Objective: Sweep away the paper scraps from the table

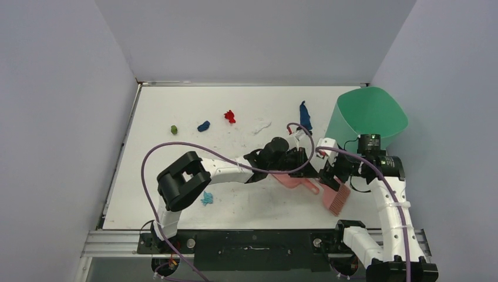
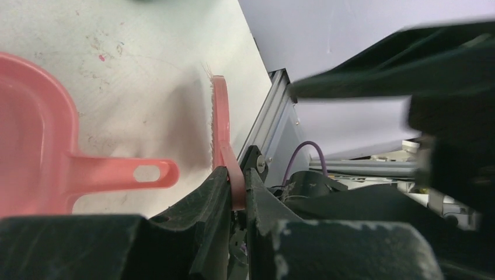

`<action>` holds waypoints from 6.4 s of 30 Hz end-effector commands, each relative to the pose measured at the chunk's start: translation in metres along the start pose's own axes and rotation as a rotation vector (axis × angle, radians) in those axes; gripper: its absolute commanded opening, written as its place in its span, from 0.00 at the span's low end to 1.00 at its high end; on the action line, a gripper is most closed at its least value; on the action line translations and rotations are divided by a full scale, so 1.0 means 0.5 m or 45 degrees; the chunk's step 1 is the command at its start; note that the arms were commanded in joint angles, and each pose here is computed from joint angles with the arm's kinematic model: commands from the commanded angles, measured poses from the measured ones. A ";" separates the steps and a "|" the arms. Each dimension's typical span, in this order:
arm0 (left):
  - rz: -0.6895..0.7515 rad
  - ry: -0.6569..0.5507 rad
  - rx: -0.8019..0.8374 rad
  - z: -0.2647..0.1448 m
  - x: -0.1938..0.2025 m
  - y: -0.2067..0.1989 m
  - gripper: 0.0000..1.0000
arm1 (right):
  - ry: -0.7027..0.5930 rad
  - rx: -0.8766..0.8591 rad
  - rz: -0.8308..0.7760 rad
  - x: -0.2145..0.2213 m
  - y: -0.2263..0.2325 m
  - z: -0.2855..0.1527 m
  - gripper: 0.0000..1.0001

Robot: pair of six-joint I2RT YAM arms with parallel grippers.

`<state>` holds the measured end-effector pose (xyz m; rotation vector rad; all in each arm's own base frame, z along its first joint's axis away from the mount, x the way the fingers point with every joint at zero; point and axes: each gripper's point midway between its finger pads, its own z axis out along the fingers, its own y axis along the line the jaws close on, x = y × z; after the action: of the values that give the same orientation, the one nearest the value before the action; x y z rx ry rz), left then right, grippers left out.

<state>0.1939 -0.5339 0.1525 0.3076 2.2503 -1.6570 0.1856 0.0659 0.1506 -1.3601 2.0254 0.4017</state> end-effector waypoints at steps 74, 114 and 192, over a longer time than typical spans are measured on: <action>0.979 -0.059 -0.175 -0.476 0.012 -0.044 0.58 | -0.269 -0.929 -0.162 -0.176 0.171 0.104 0.15; 0.599 -0.805 -0.776 -0.766 -0.081 0.021 0.67 | 0.357 -0.564 -1.261 -0.022 0.219 0.350 0.99; 0.218 -1.081 -0.925 -0.911 -0.027 0.095 0.77 | 0.186 -0.837 -1.199 -0.223 0.384 0.491 0.11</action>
<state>0.1604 -0.0874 0.2449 -0.2185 1.8341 -0.6113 0.1336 0.3387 0.0171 -2.7764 1.0138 0.3595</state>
